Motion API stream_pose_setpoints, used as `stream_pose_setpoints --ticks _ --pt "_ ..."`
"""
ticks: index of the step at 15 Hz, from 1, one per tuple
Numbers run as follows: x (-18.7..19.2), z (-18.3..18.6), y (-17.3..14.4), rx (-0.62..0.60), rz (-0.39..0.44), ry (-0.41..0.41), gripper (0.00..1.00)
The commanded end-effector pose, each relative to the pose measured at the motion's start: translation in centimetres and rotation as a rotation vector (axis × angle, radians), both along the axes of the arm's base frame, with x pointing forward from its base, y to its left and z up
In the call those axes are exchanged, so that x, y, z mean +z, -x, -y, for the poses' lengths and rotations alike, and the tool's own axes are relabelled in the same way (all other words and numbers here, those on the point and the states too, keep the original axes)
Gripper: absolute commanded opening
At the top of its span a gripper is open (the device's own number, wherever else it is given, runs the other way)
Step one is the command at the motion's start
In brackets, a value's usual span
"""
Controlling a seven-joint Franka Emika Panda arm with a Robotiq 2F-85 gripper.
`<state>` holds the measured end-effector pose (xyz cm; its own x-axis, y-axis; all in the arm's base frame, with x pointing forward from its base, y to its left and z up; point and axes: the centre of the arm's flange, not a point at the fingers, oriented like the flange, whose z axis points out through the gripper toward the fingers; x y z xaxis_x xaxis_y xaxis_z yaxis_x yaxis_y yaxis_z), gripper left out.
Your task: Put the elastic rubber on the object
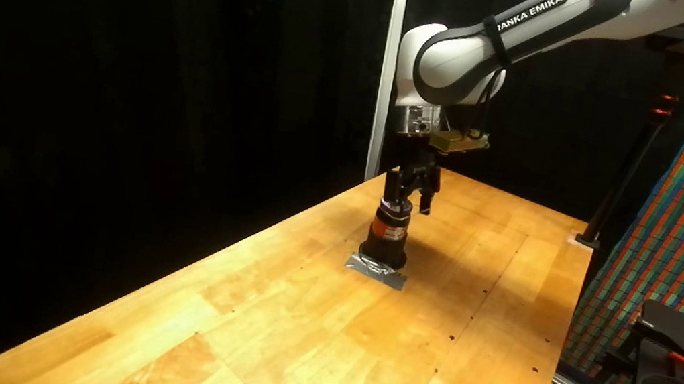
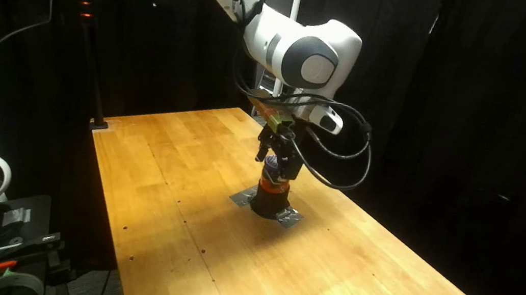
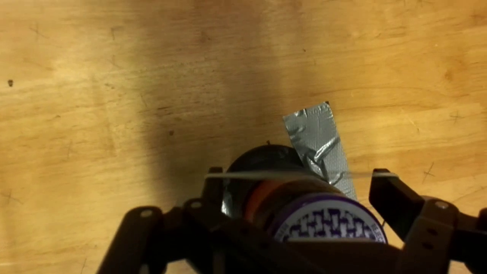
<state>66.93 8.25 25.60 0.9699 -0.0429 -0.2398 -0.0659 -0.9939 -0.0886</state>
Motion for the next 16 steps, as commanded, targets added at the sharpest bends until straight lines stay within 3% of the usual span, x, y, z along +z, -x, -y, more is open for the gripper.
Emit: stream_pose_setpoints --ticks 1,2,4,10,14,16 --pt "-0.1 0.7 1.9 -0.011 -0.046 -0.045 1.00" --pt "-0.3 0.8 2.3 -0.012 -0.038 -0.041 0.75" --pt "-0.5 0.9 3.2 -0.014 -0.016 -0.025 0.66" --pt "0.8 1.5 7.2 -0.003 0.111 -0.030 0.20" --pt "1.4 1.9 9.5 0.004 0.238 -0.032 0.08" --pt "1.4 1.9 10.6 0.001 0.315 -0.045 0.11"
